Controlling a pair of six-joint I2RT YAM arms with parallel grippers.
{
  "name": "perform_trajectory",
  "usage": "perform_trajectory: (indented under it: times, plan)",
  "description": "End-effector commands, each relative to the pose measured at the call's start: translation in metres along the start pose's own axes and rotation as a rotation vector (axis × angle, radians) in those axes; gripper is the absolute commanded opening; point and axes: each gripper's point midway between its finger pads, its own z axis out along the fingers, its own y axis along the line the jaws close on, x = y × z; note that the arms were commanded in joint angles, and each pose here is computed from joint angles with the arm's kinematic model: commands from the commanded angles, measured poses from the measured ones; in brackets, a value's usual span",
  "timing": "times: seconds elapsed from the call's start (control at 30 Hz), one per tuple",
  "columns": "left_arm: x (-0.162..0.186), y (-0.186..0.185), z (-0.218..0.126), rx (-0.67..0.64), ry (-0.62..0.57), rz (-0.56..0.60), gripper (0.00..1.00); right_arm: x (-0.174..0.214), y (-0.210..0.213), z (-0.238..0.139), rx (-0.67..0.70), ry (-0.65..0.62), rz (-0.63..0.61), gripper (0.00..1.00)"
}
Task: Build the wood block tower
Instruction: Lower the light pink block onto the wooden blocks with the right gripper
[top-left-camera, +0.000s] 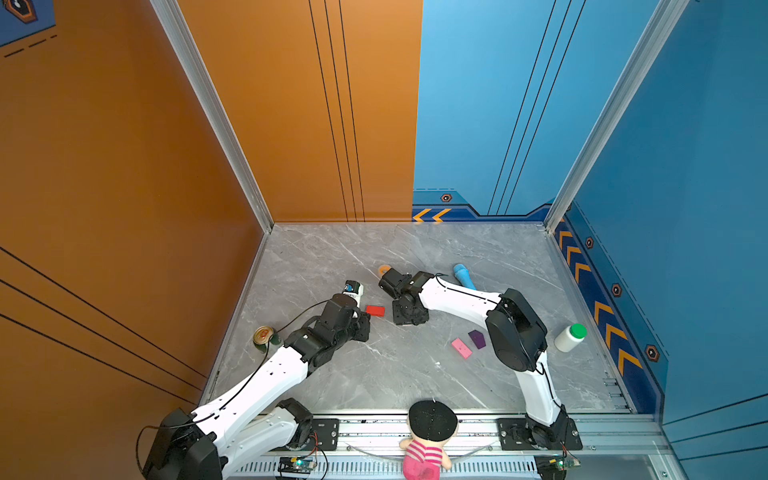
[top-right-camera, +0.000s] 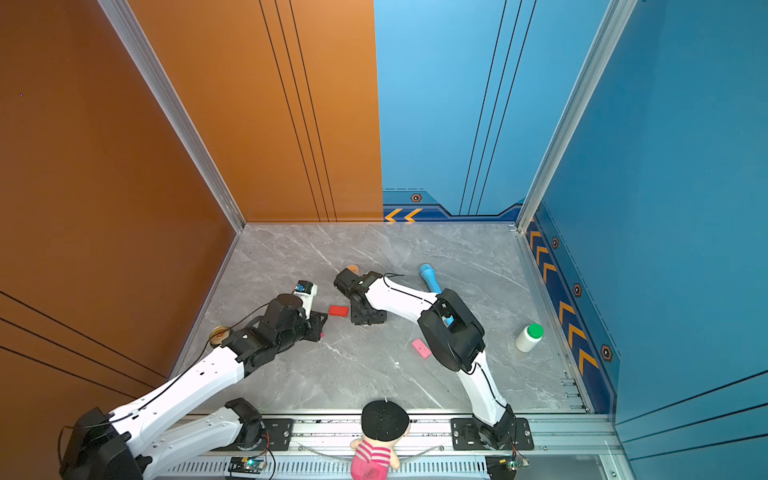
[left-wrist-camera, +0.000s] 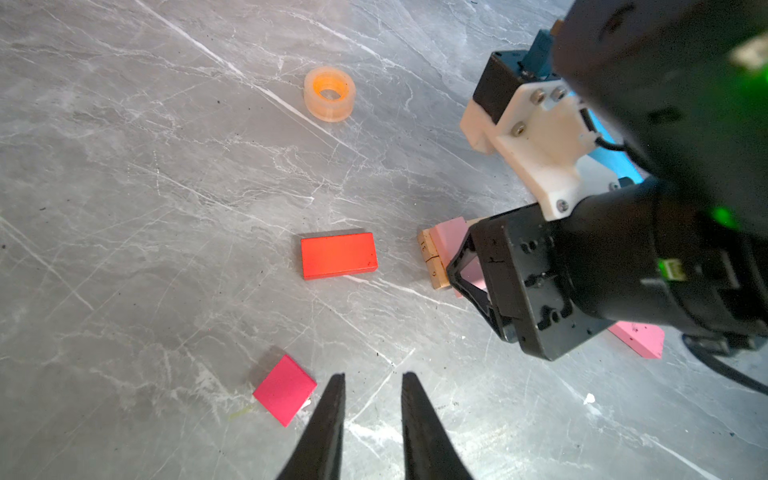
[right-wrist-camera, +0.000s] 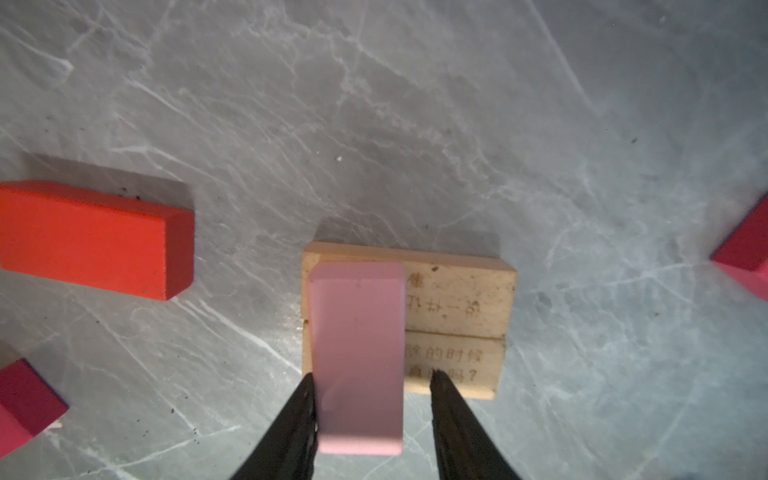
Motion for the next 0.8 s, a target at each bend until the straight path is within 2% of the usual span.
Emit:
perform_trajectory:
  times: [0.0, 0.6, 0.77]
  plan:
    - [0.0007, 0.0048, -0.0011, -0.01, -0.011, -0.007, 0.26, -0.005, -0.0017, 0.0062, 0.019, -0.005, 0.013, 0.47]
    - [0.001, 0.0054, -0.0017, -0.012, -0.012, -0.009, 0.27, -0.0053, -0.0013, 0.006, 0.019, -0.007, 0.013, 0.48]
    - [0.0001, 0.0055, -0.0021, -0.011, -0.015, -0.01, 0.27, -0.0084, 0.0011, -0.0009, 0.005, -0.02, 0.013, 0.55]
